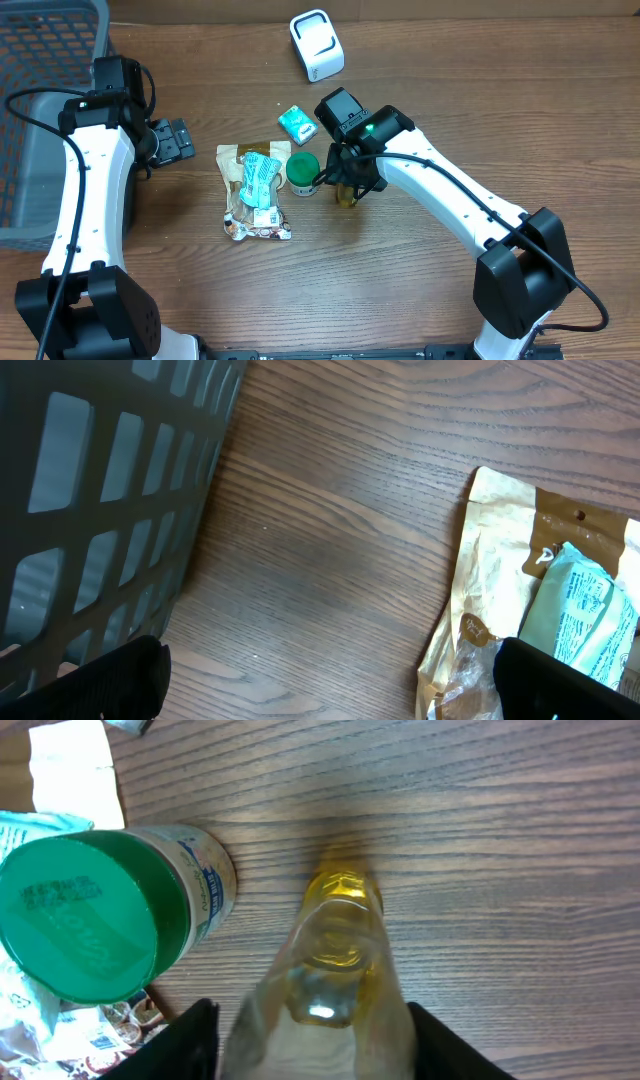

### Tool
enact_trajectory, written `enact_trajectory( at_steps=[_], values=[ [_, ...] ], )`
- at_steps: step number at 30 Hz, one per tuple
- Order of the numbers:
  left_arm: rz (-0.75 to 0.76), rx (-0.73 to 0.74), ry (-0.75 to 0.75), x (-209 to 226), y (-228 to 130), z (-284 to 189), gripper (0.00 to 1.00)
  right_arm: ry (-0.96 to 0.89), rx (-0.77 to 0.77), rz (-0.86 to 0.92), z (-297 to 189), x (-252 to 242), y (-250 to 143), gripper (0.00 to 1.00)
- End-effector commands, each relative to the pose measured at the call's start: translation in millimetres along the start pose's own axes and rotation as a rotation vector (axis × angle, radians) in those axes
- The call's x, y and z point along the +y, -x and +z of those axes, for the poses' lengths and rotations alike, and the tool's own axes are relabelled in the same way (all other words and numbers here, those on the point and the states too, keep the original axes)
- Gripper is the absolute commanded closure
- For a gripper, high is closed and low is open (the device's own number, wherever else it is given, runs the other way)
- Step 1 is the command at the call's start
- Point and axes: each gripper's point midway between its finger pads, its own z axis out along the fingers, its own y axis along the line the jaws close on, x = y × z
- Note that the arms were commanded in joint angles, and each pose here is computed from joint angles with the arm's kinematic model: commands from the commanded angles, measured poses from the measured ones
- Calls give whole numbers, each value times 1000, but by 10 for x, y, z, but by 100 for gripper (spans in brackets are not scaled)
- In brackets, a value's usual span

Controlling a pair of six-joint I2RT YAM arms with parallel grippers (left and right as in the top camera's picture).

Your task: Scan the item barcode

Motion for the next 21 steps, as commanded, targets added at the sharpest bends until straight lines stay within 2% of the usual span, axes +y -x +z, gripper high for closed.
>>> enact_trajectory(
  at_steps=[1,5,9,16,19,21],
  values=[
    [9,-38,3,20,76,-106,1,-1,-10,-3,-24,-8,-5,51],
    [9,-38,3,20,76,-106,1,-1,-10,-8,-24,-7,-3,54],
    [9,-38,3,20,76,-106,0,-9,-2,-127,-24,-27,-22,55],
    [9,-38,3,20,76,-106,0,-115,-4,-204,-37,-239,-33,58],
    [9,-38,3,20,76,-106,0,-120,-5,-202,-38,-247,-33,57],
    [8,-38,3,20,76,-106,0,-118,-7,-200,-38,-242,-29,51]
  ],
)
